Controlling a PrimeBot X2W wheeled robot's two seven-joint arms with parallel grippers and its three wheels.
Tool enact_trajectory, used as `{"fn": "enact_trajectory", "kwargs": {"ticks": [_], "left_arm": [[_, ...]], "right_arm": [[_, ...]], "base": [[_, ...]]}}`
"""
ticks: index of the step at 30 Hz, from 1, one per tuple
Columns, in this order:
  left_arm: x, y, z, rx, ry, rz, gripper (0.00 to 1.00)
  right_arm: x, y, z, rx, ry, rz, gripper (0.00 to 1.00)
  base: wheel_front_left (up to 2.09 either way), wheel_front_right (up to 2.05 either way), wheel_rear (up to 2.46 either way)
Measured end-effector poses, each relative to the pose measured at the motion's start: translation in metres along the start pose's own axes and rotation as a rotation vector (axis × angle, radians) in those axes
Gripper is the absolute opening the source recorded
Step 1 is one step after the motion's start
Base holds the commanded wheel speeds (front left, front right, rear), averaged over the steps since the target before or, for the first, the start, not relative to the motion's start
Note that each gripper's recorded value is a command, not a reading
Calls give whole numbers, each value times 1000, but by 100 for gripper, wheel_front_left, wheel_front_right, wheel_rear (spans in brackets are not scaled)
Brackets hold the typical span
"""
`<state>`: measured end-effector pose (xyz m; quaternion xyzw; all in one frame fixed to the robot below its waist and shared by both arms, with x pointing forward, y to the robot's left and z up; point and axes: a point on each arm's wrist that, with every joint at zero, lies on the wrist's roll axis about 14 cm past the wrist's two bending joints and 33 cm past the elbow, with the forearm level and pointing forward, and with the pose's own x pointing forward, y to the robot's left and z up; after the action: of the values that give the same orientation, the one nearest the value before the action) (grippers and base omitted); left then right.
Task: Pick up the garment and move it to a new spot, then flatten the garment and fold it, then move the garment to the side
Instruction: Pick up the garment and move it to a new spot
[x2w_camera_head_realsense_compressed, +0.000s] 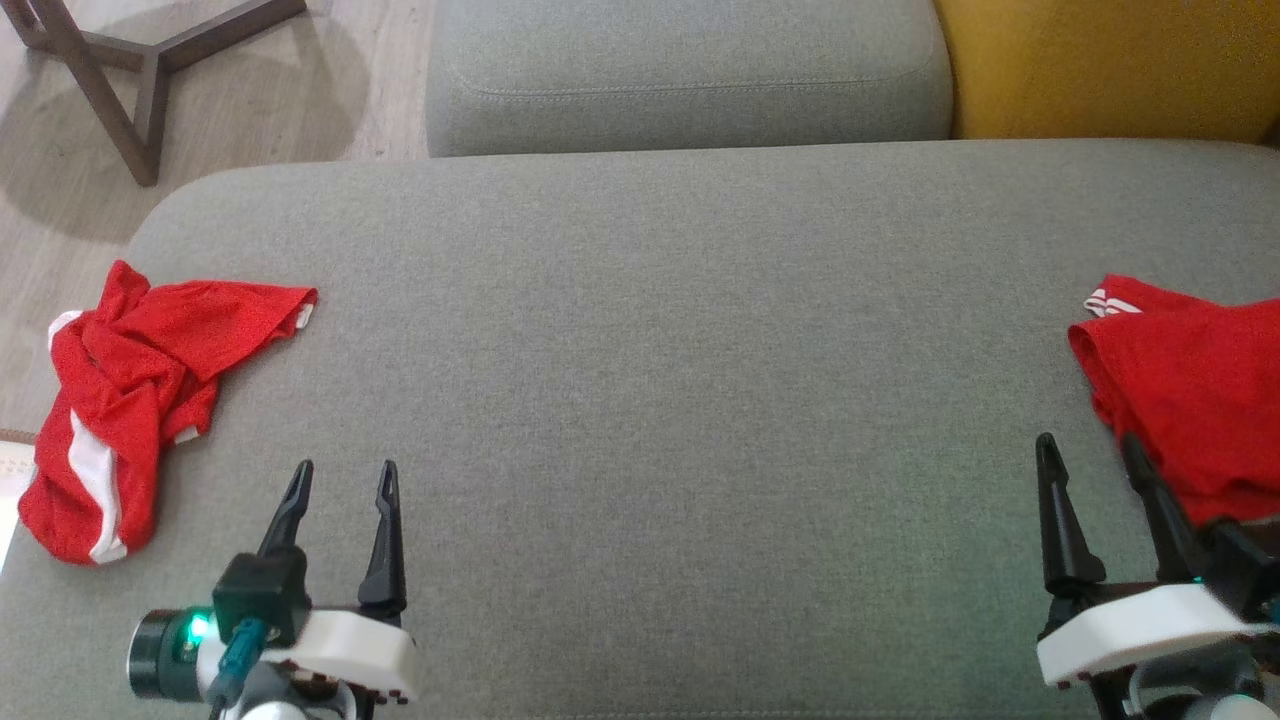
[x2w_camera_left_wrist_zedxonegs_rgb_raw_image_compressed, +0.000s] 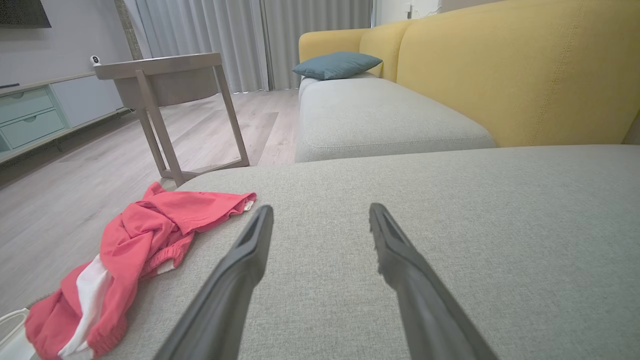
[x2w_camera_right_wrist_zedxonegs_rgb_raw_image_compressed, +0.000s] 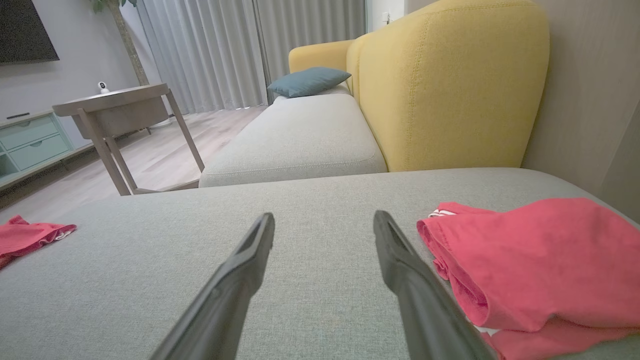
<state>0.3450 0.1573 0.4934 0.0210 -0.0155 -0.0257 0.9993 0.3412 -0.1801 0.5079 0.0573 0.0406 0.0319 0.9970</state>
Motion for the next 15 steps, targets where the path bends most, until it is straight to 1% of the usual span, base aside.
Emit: {"fn": "enact_trajectory", "kwargs": {"ticks": [10,15], "left_arm": [[-1,3,1,-2,-3,10,100],[-2,15,10,-3,-31,47,100]], "right_arm": [[4,3,3,-5,-7,11,100],[13,17,11,-14,-20,57,100]], "base": [[0,0,0],[0,0,0]]}}
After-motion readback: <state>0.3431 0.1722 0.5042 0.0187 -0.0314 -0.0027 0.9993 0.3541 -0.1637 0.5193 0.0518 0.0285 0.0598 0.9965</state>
